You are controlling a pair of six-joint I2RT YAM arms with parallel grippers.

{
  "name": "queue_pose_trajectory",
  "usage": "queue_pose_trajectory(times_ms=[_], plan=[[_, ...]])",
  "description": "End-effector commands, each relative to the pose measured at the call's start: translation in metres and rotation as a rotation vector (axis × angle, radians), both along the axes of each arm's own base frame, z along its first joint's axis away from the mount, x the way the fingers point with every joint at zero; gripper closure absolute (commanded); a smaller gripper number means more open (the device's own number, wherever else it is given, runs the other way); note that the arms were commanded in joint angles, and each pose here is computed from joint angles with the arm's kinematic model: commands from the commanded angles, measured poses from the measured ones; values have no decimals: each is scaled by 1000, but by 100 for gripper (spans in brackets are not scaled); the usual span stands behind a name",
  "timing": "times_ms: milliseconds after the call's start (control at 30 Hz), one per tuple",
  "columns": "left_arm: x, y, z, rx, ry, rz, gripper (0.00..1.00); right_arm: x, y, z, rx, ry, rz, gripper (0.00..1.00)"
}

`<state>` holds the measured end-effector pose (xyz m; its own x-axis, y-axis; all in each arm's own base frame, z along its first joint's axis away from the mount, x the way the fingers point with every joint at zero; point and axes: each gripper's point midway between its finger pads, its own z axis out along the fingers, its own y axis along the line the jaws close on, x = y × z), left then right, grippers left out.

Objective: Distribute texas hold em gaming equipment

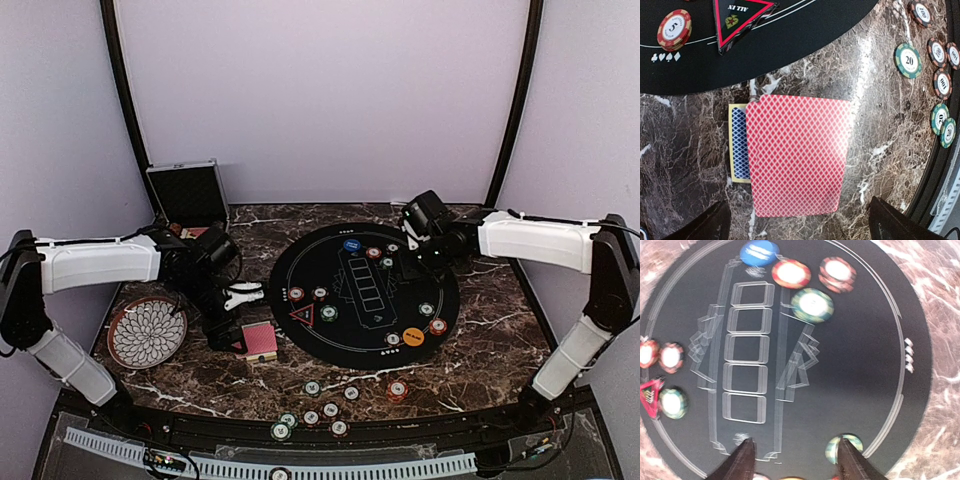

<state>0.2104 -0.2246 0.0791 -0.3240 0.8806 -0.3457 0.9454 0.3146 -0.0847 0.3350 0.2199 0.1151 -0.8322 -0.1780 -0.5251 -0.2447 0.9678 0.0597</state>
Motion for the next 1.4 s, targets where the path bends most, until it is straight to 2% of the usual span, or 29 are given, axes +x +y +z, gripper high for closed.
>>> queue_pose_trajectory(times_ms=[0,267,700,1367], plan=[[-2,3,-12,60,-44,-48,1,-6,27,26,89,-26,23,36],[-2,6,-22,104,-73,-75,1,-17,53,28,148,-7,66,31],[-1,13,-38,165,-88,-98,1,-21,57,31,179,-9,70,23],[5,17,-58,218,-103,-95,1,-25,56,30,192,-4,74,22]])
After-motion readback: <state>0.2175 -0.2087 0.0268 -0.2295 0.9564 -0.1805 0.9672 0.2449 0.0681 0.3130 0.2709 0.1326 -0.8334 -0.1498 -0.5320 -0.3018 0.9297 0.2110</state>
